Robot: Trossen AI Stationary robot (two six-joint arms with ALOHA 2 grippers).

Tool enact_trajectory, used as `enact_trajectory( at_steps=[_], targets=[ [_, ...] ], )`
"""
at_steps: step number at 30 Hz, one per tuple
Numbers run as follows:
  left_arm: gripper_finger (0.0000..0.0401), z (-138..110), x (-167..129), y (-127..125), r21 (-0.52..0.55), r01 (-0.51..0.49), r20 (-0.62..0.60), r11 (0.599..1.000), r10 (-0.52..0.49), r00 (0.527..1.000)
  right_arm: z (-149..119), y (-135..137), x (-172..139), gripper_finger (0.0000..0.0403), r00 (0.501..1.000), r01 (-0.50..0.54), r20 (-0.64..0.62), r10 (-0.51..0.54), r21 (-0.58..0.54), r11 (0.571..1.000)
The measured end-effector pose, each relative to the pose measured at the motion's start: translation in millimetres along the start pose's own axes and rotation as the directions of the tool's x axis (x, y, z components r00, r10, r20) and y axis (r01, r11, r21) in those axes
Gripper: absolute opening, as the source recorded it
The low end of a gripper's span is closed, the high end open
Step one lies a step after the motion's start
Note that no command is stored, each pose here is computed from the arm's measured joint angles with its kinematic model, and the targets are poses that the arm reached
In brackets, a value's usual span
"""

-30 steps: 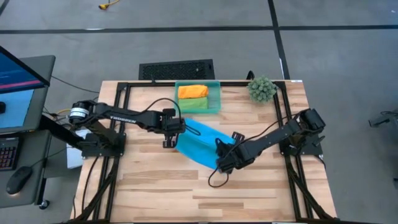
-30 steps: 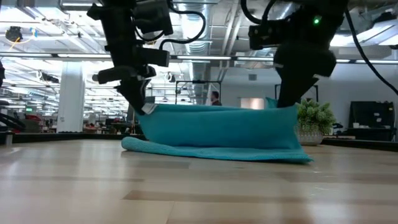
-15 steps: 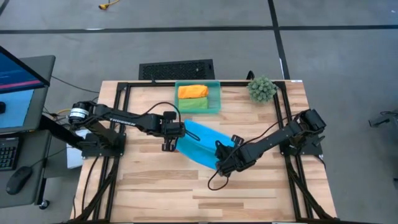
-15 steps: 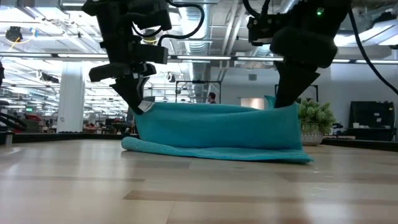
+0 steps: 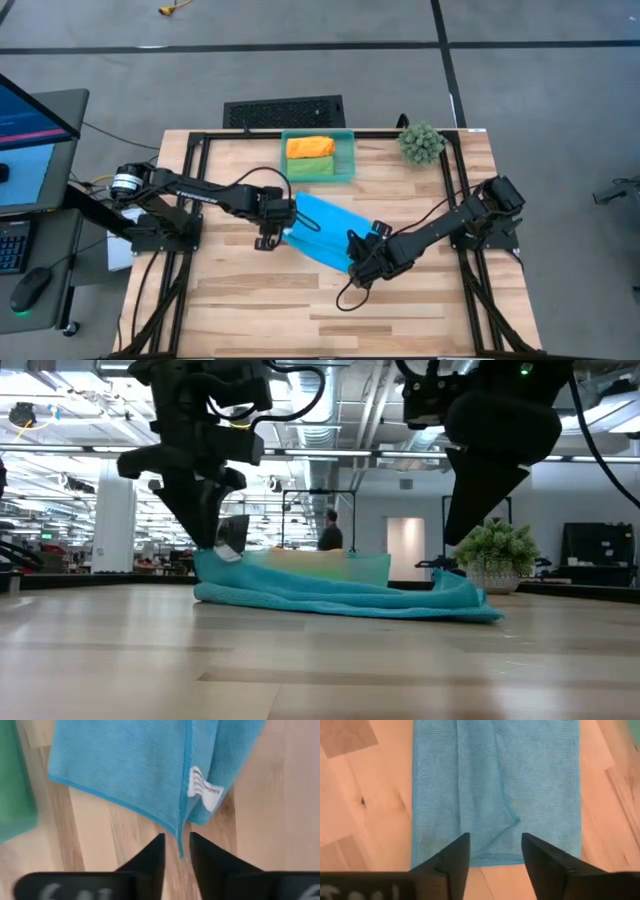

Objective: Roll microfiber towels into tight, uniform cylinder then place into a basket
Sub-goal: Roll the blue microfiber cloth

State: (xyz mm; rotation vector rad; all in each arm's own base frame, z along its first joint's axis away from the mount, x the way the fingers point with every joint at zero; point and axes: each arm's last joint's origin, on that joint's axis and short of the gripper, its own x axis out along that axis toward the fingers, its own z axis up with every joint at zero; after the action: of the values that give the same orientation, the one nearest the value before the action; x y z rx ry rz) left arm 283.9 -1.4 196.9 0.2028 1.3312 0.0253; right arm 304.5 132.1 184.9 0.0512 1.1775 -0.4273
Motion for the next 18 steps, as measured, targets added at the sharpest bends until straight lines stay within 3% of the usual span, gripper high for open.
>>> enact_trajectory(
  at_steps=[4, 8, 18],
  targets=[
    [0.0128, -0.7, 0.0, 0.1, -0.030, -0.004, -0.007, 1.000, 0.003, 1.000, -1.6, 1.1, -1.0, 0.0222, 1.000, 0.010, 0.006, -0.010, 0.027, 1.000],
    [0.0160, -5.0, -0.1, -0.3, -0.022, -0.001, -0.052, 1.000, 0.000, 0.999, -6.1, -1.8, -2.3, 0.0224, 0.997, 0.082, 0.009, -0.083, 0.040, 0.996],
    [0.0166, -18.2, -31.0, 13.6, -0.024, -0.133, -0.019, 0.991, 0.133, 0.991, -8.5, -35.1, -15.2, 0.0190, 0.964, 0.257, -0.076, -0.256, 0.000, 0.966]
  ],
)
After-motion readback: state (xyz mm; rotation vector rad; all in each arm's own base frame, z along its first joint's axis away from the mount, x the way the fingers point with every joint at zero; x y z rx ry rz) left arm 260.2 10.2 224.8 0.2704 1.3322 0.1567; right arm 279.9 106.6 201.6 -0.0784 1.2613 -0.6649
